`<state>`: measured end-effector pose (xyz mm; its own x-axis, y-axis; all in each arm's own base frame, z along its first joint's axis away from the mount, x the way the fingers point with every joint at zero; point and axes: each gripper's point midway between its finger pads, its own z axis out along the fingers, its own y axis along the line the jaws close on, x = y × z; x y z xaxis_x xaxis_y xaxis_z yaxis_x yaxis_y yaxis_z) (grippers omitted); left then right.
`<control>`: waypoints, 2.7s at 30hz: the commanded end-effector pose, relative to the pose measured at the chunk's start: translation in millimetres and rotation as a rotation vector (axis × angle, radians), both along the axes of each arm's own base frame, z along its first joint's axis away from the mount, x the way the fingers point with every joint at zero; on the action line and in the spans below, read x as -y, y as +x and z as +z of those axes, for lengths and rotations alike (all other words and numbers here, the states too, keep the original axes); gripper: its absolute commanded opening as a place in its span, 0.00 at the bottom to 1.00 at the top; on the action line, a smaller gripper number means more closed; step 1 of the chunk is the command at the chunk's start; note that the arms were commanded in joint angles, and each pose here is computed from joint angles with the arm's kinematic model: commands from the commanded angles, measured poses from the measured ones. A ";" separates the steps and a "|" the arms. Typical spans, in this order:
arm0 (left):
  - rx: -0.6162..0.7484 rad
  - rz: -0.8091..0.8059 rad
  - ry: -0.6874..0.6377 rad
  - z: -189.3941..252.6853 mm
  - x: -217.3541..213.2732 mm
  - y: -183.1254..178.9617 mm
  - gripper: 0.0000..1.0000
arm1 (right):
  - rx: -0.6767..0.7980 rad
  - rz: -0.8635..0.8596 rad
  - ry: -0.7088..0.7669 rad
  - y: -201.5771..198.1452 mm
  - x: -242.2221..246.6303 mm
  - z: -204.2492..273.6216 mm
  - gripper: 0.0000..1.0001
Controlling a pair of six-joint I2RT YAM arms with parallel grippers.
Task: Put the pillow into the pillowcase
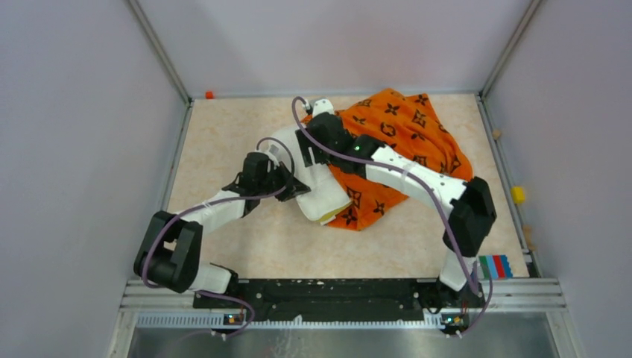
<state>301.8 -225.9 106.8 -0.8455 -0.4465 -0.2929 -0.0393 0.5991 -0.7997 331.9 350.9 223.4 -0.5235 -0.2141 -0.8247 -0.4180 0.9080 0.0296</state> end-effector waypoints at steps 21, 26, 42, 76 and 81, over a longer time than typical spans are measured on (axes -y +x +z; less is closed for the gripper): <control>0.100 0.043 0.130 29.5 -27.8 6.0 0.40 | -0.179 0.040 -0.232 68.4 -17.7 -145.5 0.00; 0.138 0.124 0.195 60.5 -54.2 13.9 0.81 | -0.143 0.011 -0.072 80.5 -13.7 -59.7 0.00; -0.013 0.361 -0.216 45.0 -125.6 47.2 0.81 | 0.008 0.055 0.286 70.9 27.0 148.0 0.00; -0.066 0.686 0.073 3.6 -176.3 -0.3 0.68 | 0.159 -0.031 0.361 65.6 62.9 225.6 0.00; -0.107 0.666 -0.049 -13.9 -160.7 -5.3 0.63 | 0.247 -0.063 0.450 58.1 96.5 272.4 0.00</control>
<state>301.3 -60.1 109.3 -0.4311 -0.8584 -0.2780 -0.4351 0.4677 -0.7693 413.8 287.9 376.5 -0.5257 0.0133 -0.8505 -0.3574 0.9039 0.2351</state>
